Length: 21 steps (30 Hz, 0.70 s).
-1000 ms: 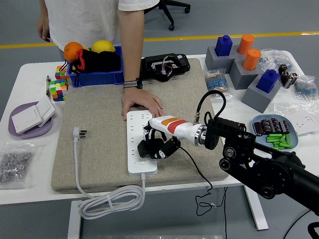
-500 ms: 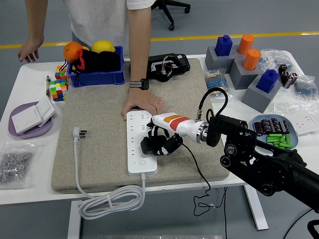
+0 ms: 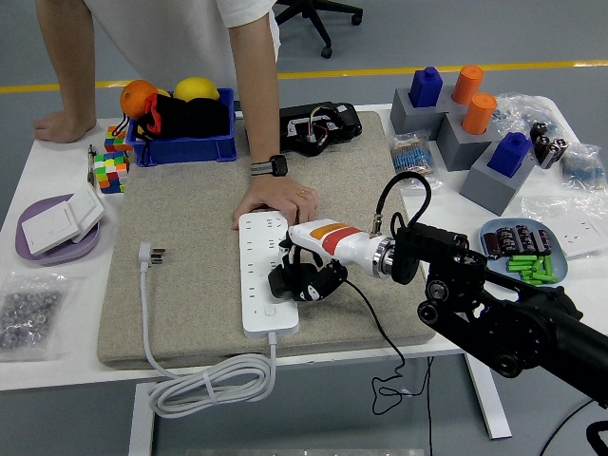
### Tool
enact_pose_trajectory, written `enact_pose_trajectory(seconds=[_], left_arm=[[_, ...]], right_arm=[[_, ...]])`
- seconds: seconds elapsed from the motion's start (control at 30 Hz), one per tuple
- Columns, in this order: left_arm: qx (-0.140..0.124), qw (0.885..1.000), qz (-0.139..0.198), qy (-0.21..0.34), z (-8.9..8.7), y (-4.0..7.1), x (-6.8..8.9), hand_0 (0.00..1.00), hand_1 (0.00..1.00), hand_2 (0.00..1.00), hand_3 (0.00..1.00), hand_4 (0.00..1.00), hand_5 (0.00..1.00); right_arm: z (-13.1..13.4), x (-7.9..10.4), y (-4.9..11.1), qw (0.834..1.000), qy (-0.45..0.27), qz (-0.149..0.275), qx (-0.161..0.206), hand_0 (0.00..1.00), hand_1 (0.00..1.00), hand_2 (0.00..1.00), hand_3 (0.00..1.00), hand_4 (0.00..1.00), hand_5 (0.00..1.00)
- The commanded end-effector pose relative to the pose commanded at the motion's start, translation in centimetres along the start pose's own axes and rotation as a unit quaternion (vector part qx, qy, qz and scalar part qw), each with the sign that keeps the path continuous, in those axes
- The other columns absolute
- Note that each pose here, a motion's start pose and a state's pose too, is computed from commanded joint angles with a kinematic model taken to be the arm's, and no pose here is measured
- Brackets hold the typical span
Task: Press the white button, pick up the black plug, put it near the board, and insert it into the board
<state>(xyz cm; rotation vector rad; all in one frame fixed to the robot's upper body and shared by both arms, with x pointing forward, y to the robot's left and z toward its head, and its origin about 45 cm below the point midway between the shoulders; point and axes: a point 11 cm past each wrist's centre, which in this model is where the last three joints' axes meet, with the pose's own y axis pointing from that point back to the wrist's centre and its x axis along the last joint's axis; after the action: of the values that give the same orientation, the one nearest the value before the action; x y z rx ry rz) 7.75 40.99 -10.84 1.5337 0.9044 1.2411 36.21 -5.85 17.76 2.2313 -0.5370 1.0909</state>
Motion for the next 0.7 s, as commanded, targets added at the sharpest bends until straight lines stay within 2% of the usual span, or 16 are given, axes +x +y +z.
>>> enact_pose_trajectory(seconds=[0.37,0.7], left_arm=[[0.001,1.000,0.001,-0.003,-0.1,0.0,0.1,0.787,0.736,0.702,0.767,0.538,0.473],[0.003,1.000,0.002,-0.004,-0.3,0.0,0.2,0.787,0.736,0.702,0.766,0.538,0.473]], right_arm=[[-1.3,1.0,-0.7,0.999,0.047,-0.003,0.013,0.265,0.396,0.393,0.435,0.792,0.002],[-2.4,0.8,-1.4,0.997,0.078,-0.016,0.020,0.261,0.397,0.393,0.434,0.793,0.002]])
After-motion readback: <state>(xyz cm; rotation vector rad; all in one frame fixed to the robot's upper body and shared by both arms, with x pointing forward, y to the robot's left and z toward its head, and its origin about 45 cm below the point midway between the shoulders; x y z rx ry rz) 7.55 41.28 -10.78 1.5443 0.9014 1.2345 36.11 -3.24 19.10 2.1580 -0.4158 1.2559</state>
